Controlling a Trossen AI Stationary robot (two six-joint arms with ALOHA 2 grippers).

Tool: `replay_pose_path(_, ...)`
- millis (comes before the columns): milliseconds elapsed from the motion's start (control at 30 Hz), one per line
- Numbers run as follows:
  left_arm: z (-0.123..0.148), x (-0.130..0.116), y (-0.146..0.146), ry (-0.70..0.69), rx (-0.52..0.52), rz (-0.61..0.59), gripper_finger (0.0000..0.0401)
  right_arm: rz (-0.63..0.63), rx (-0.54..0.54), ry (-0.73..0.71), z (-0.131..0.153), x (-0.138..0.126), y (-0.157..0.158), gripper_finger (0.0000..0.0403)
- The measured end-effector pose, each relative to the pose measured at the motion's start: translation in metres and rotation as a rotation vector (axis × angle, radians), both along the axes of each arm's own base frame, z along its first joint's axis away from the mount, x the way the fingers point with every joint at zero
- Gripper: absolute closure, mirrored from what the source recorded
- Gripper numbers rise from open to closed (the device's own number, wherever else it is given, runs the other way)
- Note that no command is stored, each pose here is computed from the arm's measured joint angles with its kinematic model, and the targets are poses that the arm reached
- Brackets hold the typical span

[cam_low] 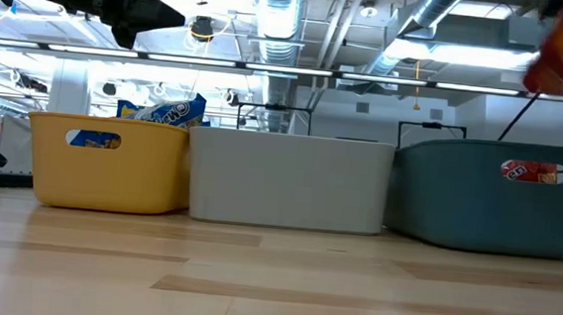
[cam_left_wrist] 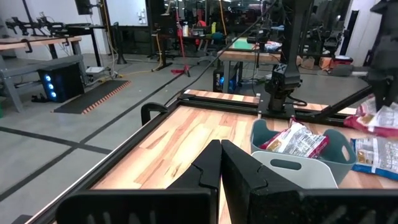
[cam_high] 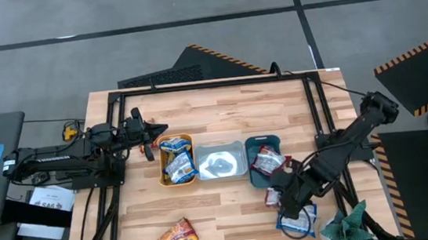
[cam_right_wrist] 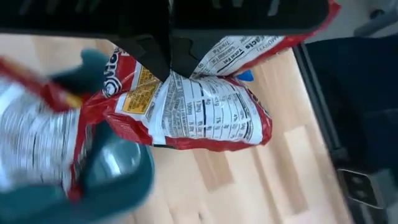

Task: Sort Maruchan noodles
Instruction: Put the bottom right red noodle pack into the blue bin

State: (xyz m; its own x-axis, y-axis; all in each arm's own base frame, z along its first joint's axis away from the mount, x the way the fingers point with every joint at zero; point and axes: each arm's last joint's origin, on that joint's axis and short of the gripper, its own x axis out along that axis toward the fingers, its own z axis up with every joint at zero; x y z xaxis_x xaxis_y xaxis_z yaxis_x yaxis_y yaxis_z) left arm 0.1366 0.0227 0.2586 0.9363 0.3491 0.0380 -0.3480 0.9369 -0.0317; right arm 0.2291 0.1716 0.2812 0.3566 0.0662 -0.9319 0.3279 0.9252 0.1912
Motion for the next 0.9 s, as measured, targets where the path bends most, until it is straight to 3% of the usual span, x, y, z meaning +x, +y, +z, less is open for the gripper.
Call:
replay_pose_path(400,0.000,0.000,0.000,0.000,0.000,0.000,0.0401,0.121,-0.151,-0.063,0.023,0.021,-0.032,0.0396)
replay_pose_path(533,0.000,0.000,0.000,0.000,0.000,0.000,0.0401,0.044,-0.349,-0.021,0.019,0.021,-0.052,0.0396)
replay_pose_path(633,0.000,0.000,0.000,0.000,0.000,0.000,0.0401,-0.003,-0.434,-0.005,0.015,0.023,-0.064,0.0396)
replay_pose_path(900,-0.001,0.000,0.000,0.012,0.012,0.001,0.0401,-0.147,-0.542,0.230,-0.009,0.001,-0.084,0.0396)
